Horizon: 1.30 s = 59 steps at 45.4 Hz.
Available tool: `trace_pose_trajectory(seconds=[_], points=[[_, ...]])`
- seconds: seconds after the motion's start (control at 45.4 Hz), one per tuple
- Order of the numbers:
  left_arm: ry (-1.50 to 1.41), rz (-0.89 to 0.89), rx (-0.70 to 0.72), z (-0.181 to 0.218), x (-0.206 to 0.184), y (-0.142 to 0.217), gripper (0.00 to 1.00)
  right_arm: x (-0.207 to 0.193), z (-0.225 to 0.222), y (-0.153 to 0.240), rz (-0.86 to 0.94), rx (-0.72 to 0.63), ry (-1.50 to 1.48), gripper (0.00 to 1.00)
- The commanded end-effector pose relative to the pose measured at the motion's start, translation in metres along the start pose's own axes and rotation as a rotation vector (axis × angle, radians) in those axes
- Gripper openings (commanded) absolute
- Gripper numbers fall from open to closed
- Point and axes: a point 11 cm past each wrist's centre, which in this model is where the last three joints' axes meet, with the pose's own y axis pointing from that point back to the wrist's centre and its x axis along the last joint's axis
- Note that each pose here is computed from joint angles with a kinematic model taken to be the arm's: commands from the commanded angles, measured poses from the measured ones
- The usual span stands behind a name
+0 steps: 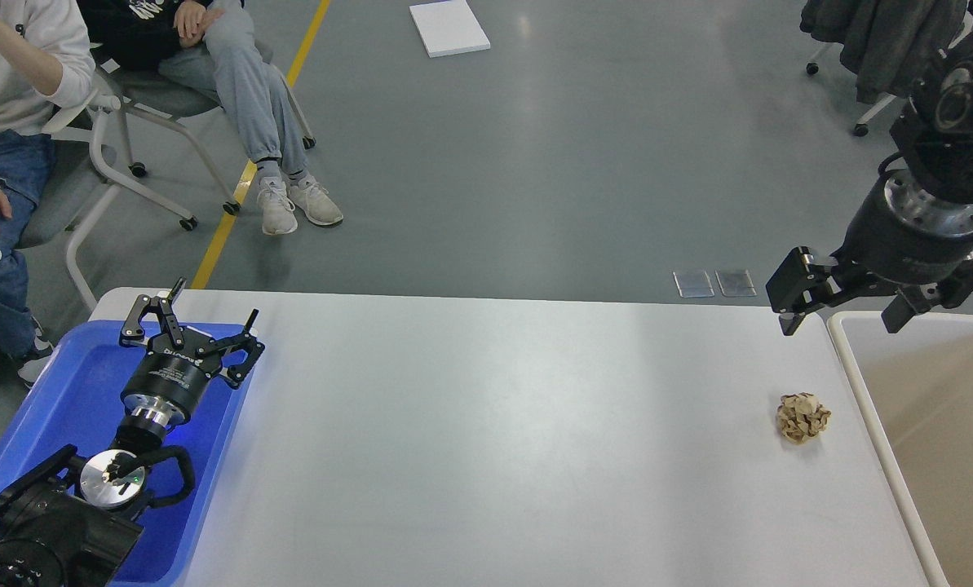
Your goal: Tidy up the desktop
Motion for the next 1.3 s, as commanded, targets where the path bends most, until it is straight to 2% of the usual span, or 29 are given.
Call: trace_pose_trajectory(seconds=[0.0,0.506,1.276], points=[[0.0,-0.002,0.001,0.0,-0.001,0.0,1.0,0.001,-0.002,0.001,0.003,0.001,0.005,1.0],[0.0,0.001,0.0,0.0,0.0,0.0,1.0,-0.005,0.005,-0.01,-0.027,-0.008,-0.01,1.0],[0.0,0.001,0.0,0.0,0.0,0.0,1.0,-0.002,0.006,-0.004,-0.011,-0.011,-0.012,1.0]])
